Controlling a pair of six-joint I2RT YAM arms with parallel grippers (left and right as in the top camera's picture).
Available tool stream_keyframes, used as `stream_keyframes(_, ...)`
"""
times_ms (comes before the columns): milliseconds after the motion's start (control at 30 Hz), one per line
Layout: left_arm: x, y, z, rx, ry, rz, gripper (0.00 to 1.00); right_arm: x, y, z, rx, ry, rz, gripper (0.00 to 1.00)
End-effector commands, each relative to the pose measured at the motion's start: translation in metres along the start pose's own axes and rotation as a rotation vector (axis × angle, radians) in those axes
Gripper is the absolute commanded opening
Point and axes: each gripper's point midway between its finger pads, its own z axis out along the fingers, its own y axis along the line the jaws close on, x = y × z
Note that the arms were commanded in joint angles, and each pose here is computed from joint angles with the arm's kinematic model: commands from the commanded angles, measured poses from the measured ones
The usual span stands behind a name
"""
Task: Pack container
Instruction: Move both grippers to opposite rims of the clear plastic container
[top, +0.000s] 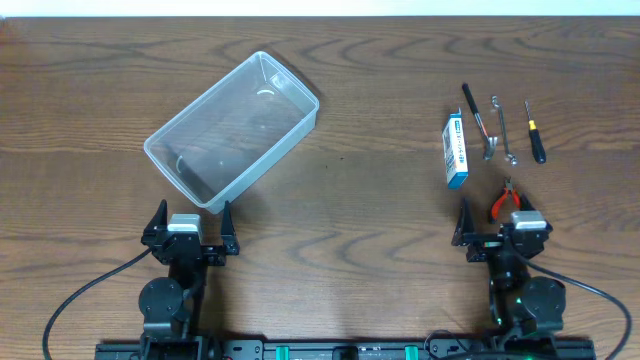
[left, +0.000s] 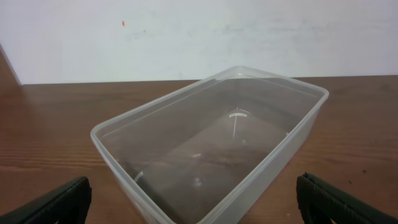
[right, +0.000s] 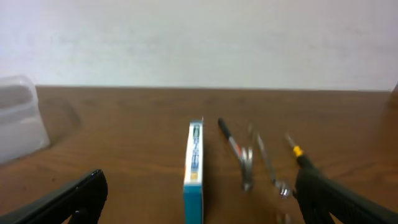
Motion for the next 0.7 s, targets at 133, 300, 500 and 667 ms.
stream_keyframes(133,0.015,-0.003,0.002,0.022,0.037,0.005,0.98,-0.138,-0.023,0.018,0.163,-0.138,-0.030,0.99)
stream_keyframes(300,0.015,-0.003,0.002,0.022,0.037,0.005,0.98,-0.204,-0.005,0.076,0.084,-0.038,-0.085,0.99)
stream_keyframes(500,0.015,-0.003,0.002,0.021,0.037,0.005,0.98,-0.247,0.017,0.151,-0.022,0.164,-0.094,0.99)
stream_keyframes(667,0.015,-0.003,0.002,0.021,0.037,0.005,0.98,-0.247,0.030,0.190,-0.094,0.339,-0.084,0.99)
